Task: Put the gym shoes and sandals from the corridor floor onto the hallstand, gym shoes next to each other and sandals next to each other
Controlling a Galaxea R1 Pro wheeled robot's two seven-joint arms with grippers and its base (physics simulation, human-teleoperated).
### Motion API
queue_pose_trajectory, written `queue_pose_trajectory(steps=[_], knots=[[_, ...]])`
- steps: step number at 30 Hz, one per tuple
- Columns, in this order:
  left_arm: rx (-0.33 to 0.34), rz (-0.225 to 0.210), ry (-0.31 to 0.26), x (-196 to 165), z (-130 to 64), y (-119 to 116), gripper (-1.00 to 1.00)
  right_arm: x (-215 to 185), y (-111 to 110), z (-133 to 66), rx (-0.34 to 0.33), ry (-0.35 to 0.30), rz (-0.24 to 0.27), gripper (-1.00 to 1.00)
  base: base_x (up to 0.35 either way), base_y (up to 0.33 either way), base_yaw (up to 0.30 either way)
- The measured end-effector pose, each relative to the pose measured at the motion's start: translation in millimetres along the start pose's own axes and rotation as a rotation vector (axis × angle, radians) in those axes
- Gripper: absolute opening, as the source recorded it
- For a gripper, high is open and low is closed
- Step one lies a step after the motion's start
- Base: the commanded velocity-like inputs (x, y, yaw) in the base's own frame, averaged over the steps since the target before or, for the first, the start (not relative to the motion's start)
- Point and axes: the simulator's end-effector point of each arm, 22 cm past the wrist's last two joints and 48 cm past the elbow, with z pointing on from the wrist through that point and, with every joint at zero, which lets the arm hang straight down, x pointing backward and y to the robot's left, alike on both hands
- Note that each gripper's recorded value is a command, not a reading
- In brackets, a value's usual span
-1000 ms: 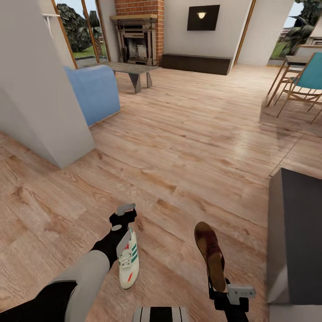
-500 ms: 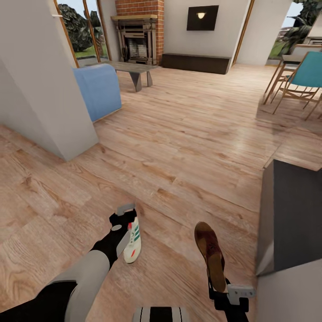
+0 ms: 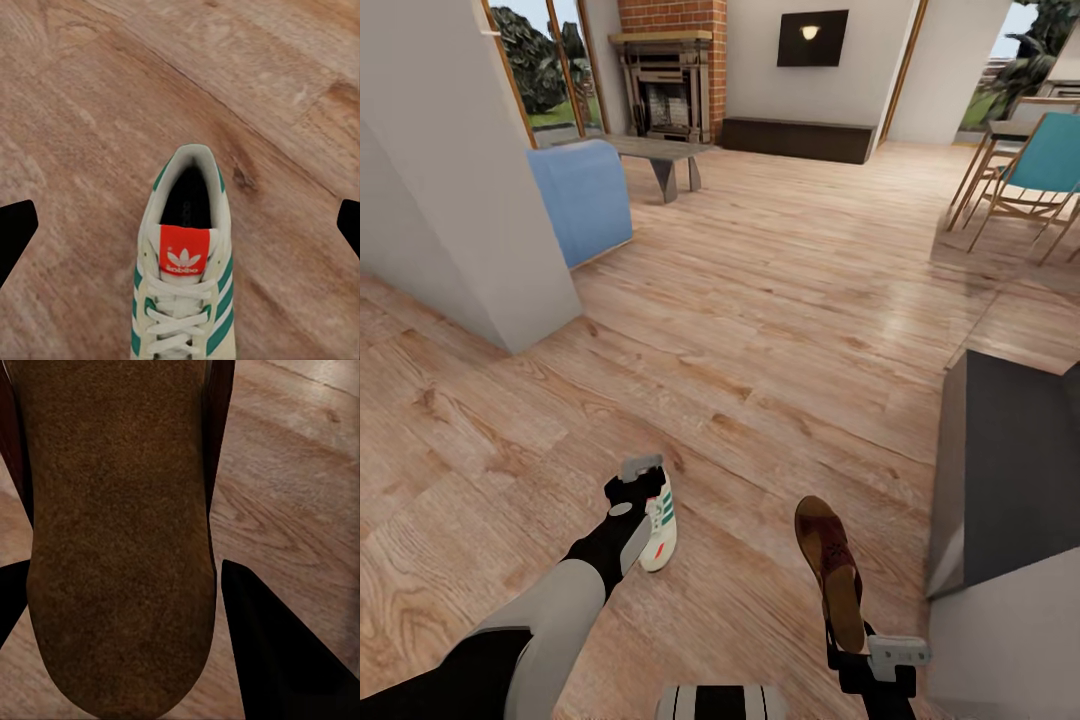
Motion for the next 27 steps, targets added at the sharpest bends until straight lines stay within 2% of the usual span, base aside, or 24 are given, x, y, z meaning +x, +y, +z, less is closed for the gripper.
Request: queue_pose_trajectory(steps=[27], knots=[[-0.005,0.005,0.031,20,7.2,2,1.00,13,1,1.1,-0.001,0.031,-0.003,-1.00,-0.004,0.000,0.000]])
